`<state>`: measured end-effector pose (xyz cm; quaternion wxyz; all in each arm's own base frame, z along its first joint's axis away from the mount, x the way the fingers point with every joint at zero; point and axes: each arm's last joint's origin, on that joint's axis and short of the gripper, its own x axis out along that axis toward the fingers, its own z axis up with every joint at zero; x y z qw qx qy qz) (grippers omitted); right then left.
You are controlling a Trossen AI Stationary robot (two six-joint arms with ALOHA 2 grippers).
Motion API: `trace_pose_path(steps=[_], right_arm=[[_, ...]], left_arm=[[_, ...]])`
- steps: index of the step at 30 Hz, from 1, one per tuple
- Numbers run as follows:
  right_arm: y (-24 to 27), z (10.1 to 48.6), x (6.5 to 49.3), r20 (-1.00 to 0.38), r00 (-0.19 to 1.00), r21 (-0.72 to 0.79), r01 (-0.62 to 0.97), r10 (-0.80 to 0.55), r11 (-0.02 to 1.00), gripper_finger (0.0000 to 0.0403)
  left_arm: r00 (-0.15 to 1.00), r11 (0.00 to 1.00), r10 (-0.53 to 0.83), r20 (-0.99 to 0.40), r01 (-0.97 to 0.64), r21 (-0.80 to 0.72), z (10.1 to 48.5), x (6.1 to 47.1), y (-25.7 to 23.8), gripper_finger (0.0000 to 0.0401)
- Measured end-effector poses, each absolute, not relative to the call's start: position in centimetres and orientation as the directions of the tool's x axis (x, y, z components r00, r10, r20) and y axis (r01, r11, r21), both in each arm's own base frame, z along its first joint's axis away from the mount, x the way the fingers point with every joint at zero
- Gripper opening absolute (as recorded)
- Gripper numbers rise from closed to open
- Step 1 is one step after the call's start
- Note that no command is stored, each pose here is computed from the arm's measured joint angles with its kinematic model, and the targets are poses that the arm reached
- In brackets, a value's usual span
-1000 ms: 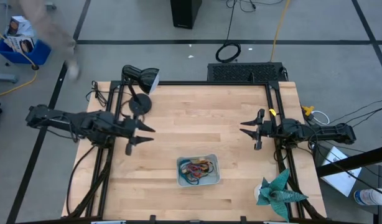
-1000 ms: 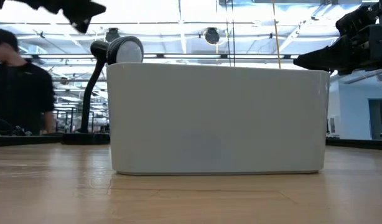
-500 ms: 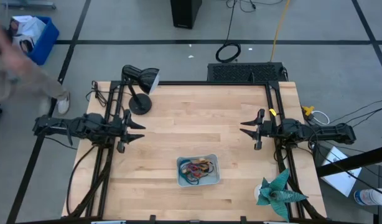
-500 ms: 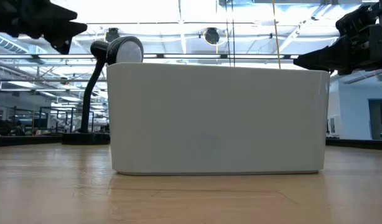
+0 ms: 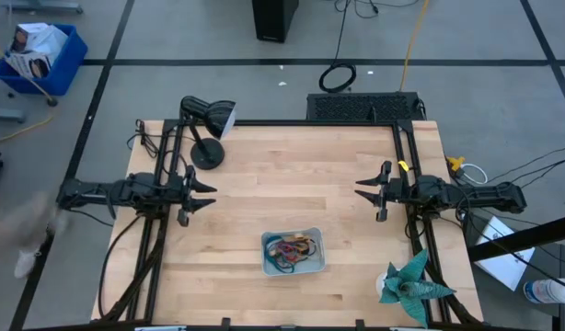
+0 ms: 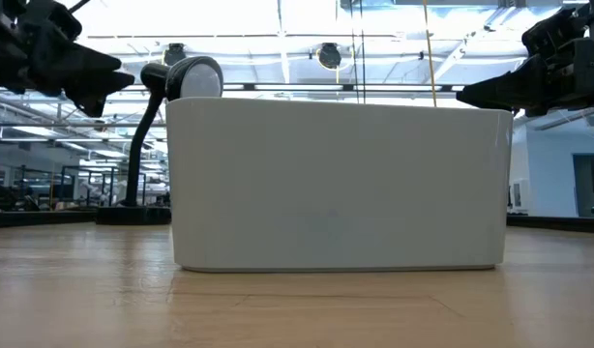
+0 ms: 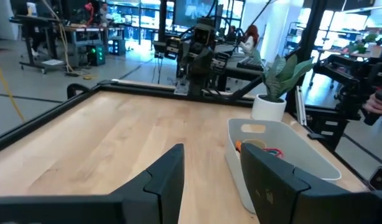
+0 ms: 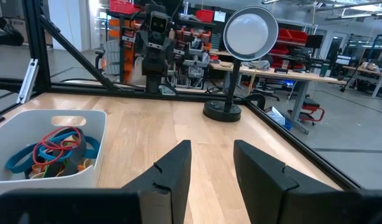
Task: Pick and place rubber bands into bin
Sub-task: Return to Home Position
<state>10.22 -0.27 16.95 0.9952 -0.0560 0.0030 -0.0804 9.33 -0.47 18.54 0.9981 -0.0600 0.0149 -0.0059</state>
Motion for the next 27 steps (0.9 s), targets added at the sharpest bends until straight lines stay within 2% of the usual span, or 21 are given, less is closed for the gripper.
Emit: trace_pose_path(steps=[16,27], right_arm=[[-0.3,16.9,10.2,0.002,0.987,-0.111,0.159,-0.16,0.981,0.0116],[-0.3,16.8,10.2,-0.014,0.987,-0.014,0.157,-0.158,0.987,0.0116]], left_arm=[[1.0,0.991,0.027,-0.005,-0.027,-0.13,17.2,9.6,-0.1,0.0163],[1.0,0.998,0.027,-0.011,-0.028,-0.05,17.1,9.6,-0.1,0.0163]])
